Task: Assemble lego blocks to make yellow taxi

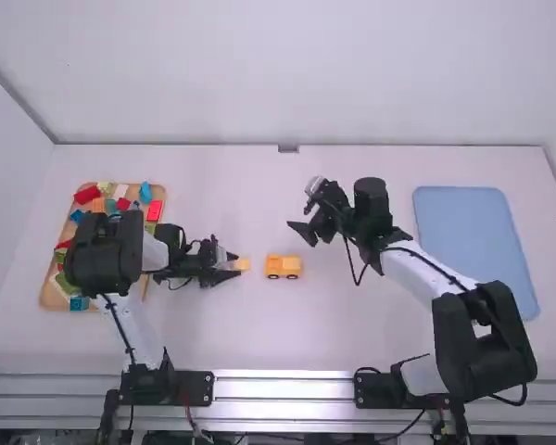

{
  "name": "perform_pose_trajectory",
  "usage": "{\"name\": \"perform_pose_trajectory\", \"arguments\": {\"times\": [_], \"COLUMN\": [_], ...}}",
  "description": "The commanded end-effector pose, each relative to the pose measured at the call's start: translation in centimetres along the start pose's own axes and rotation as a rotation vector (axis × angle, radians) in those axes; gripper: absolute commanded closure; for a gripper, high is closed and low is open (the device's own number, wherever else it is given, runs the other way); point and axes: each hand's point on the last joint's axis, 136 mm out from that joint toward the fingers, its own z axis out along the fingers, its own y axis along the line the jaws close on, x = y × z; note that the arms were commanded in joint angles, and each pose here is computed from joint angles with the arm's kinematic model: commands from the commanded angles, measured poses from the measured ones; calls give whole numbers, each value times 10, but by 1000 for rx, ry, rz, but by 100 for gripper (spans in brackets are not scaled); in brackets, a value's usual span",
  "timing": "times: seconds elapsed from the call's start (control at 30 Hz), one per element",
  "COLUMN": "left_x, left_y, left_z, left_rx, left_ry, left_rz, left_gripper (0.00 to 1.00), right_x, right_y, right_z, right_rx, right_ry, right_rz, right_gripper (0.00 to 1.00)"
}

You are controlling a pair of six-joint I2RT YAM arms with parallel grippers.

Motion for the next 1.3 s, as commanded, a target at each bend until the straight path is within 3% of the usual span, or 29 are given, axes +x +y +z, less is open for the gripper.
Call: {"name": "perform_pose_trajectory", "arguments": {"times": [0.0, 0.07, 0.17, 0.37, 0.77, 1.07, 1.27], "left_x": [1, 0, -2, -25, -72, -78, -80], "left_y": [-12, -11, -3, 17, 19, -8, -21], "left_z": [2, 2, 2, -3, 19, 43, 54], "left_rx": [16, 7, -14, -59, 17, 185, 257], "left_ry": [-28, -30, -38, -101, -110, -12, 65], "left_rz": [-1, -9, -31, -9, -8, -15, 25], "left_gripper": [62, 65, 85, 98, 98, 98, 98], "right_x": [-6, -6, -6, 2, 61, 121, 138], "right_y": [1, 3, 2, 7, 62, 95, 93], "right_z": [0, 1, 0, 1, -13, 13, 29], "right_rx": [-8, -12, -10, -26, -294, -393, -414], "right_ry": [-13, -13, -13, 19, 166, 0, -47], "right_rz": [-7, -9, -7, 18, -180, -200, -132], "right_gripper": [1, 1, 2, 2, 1, 2, 1]}}
